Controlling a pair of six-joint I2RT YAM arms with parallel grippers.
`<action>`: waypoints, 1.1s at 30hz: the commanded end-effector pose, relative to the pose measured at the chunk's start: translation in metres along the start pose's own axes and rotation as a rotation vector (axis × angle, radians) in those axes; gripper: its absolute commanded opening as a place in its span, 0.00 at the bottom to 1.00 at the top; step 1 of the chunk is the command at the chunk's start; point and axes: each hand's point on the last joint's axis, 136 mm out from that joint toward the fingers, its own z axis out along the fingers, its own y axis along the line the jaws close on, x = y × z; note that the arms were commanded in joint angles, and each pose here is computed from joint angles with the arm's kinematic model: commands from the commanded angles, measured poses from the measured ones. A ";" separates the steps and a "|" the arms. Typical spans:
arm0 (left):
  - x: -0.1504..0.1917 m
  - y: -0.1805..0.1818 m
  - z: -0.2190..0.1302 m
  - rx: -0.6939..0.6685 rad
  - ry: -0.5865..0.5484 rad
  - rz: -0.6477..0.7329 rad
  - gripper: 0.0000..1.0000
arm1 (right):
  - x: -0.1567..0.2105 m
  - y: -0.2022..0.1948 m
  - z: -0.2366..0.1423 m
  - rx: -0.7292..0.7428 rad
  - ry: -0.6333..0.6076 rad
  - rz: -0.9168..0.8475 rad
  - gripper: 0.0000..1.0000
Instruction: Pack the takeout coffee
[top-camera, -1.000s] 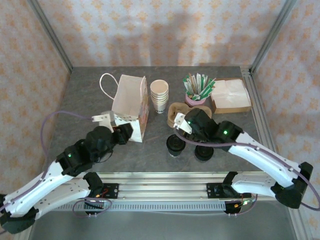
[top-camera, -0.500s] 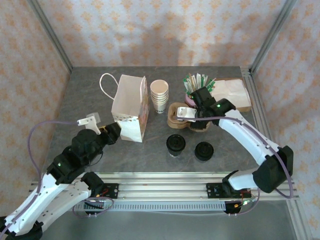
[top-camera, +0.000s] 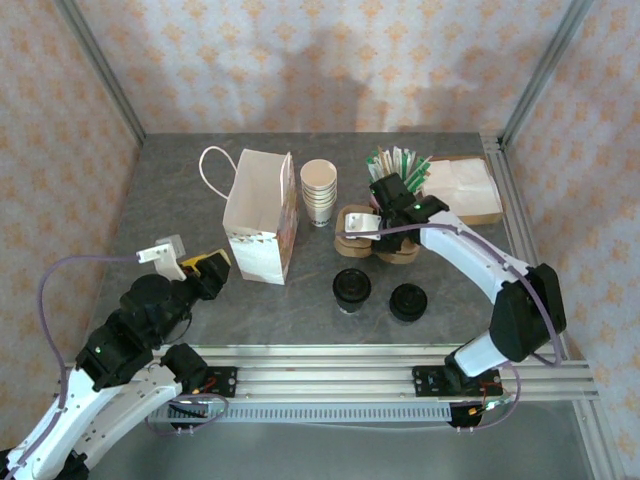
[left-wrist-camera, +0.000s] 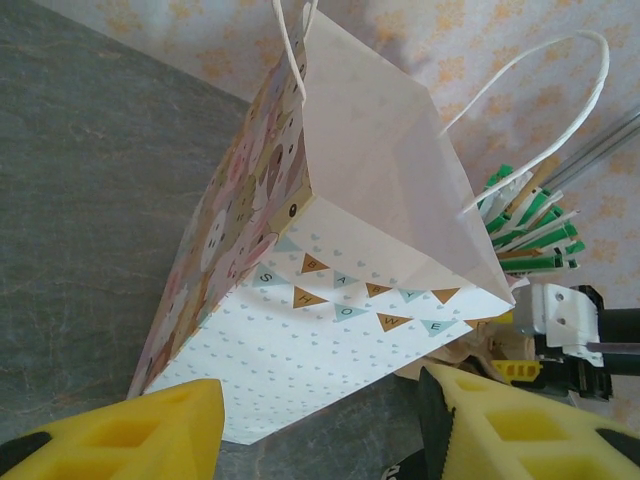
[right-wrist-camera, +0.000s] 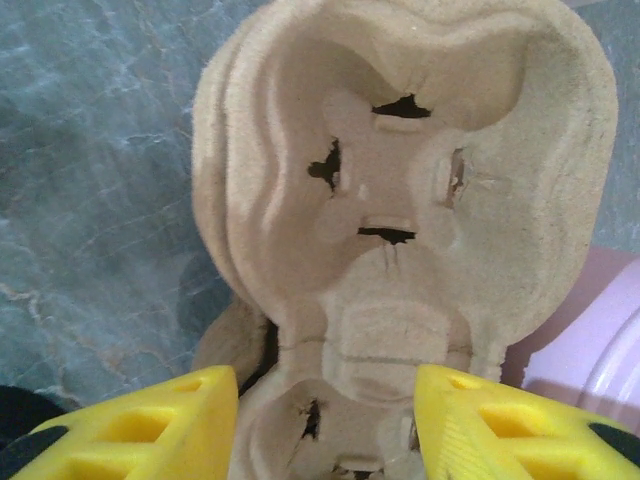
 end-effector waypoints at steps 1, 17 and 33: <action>0.001 0.012 -0.002 -0.044 -0.018 0.040 0.55 | 0.010 -0.010 0.009 0.043 0.042 -0.003 0.51; 0.000 0.020 -0.005 -0.050 -0.064 0.033 0.57 | 0.022 -0.020 0.027 0.059 0.115 0.003 0.53; 0.005 0.013 0.002 -0.026 -0.035 0.036 0.57 | 0.021 -0.031 0.025 0.077 0.123 0.022 0.52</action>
